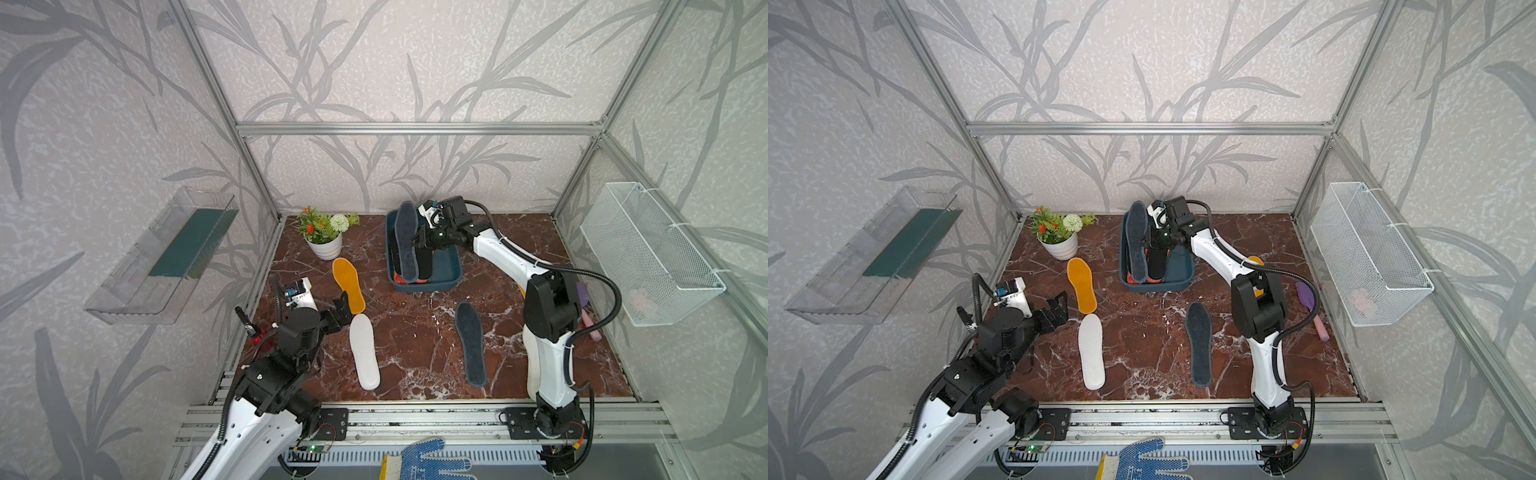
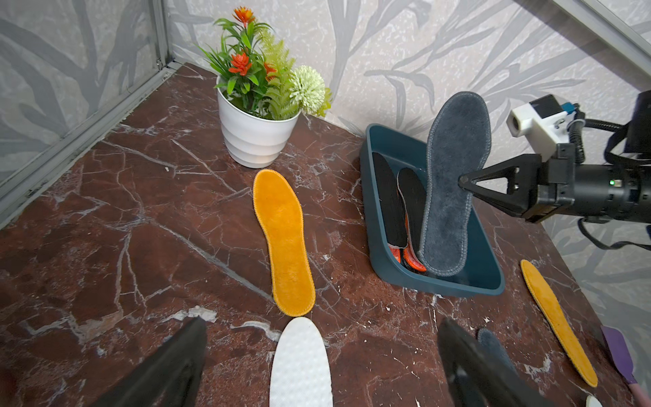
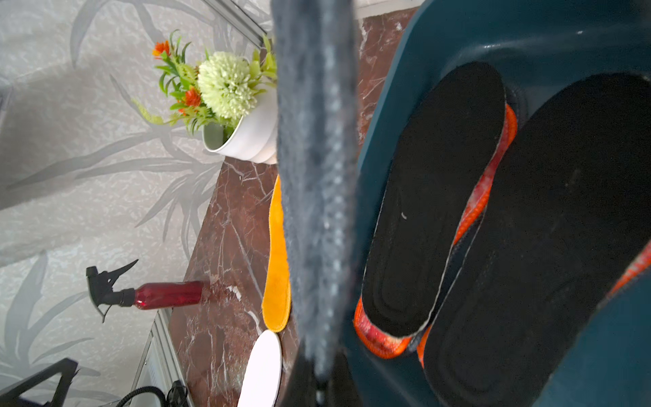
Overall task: Put the insoles into the storage box
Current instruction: Place the insole in the storage box.
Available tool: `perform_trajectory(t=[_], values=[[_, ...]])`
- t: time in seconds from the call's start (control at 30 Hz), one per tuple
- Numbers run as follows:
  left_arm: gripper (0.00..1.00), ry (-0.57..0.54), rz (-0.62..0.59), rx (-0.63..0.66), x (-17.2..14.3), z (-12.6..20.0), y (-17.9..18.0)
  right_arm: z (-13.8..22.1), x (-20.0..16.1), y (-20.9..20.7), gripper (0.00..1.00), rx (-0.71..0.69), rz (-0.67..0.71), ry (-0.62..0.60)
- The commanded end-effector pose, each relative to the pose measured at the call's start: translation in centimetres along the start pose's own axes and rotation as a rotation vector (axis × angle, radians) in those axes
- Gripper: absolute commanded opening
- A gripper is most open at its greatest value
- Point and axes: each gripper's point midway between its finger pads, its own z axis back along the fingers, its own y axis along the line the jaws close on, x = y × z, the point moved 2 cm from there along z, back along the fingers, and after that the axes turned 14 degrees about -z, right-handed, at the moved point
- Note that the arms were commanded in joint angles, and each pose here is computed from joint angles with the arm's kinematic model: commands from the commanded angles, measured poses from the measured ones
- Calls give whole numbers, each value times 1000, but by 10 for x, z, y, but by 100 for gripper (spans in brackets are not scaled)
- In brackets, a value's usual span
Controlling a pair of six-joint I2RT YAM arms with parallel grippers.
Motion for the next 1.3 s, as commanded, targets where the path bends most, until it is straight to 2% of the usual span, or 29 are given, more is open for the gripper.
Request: perform_trajectory(t=[0.0, 0.57, 1.13, 1.27], values=[[99, 35, 5, 66, -13, 2, 14, -7, 5, -1, 0, 13, 2, 48], [99, 39, 5, 62, -13, 2, 13, -64, 20, -34, 0, -41, -39, 113], [99, 49, 2, 55, -12, 0, 10, -89, 14, -66, 0, -139, -38, 138], [99, 49, 3, 54, -12, -1, 10, -88, 13, -66, 24, -156, -21, 147]])
